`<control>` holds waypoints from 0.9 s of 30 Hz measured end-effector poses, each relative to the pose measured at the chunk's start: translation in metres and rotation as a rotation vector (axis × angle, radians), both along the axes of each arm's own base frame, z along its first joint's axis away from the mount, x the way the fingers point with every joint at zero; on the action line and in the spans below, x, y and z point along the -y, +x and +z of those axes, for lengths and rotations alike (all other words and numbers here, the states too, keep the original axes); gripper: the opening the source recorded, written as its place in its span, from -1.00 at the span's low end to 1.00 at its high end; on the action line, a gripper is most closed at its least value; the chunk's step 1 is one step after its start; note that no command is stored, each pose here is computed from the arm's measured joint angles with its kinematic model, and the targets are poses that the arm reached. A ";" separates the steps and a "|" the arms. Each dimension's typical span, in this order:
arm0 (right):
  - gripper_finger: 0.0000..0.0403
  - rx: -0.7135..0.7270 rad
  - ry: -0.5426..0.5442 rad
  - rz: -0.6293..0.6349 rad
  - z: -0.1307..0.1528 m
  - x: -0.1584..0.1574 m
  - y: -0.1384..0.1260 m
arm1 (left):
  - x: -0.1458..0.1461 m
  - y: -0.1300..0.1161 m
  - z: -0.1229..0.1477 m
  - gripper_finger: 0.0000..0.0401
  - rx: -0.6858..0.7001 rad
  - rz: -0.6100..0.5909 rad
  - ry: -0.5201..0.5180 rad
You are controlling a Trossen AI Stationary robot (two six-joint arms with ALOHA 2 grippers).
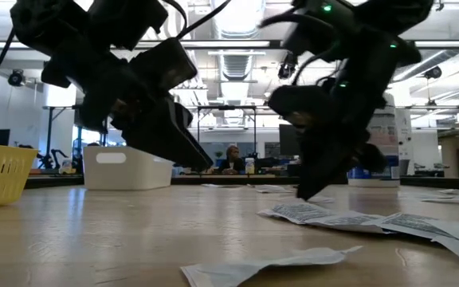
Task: Pick & Place First Aid Supplies
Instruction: Put the blue bandage into the white bin
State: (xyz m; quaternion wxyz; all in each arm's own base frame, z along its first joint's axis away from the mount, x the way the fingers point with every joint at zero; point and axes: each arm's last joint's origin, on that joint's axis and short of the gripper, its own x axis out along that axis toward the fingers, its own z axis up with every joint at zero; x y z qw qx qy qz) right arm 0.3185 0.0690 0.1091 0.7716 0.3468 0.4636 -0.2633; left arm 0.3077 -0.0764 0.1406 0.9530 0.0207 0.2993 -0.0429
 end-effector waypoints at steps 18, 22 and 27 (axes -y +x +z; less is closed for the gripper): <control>-0.96 0.113 -0.092 0.236 0.038 -0.013 0.048 | -0.008 0.008 -0.003 -0.54 0.068 -0.039 0.209; -0.96 0.027 -0.118 0.275 0.048 -0.014 0.046 | -0.014 0.010 -0.001 -0.54 0.088 -0.018 0.205; -0.96 -0.144 -0.150 0.290 0.057 -0.015 0.035 | -0.018 0.014 0.003 -0.60 0.114 -0.009 0.195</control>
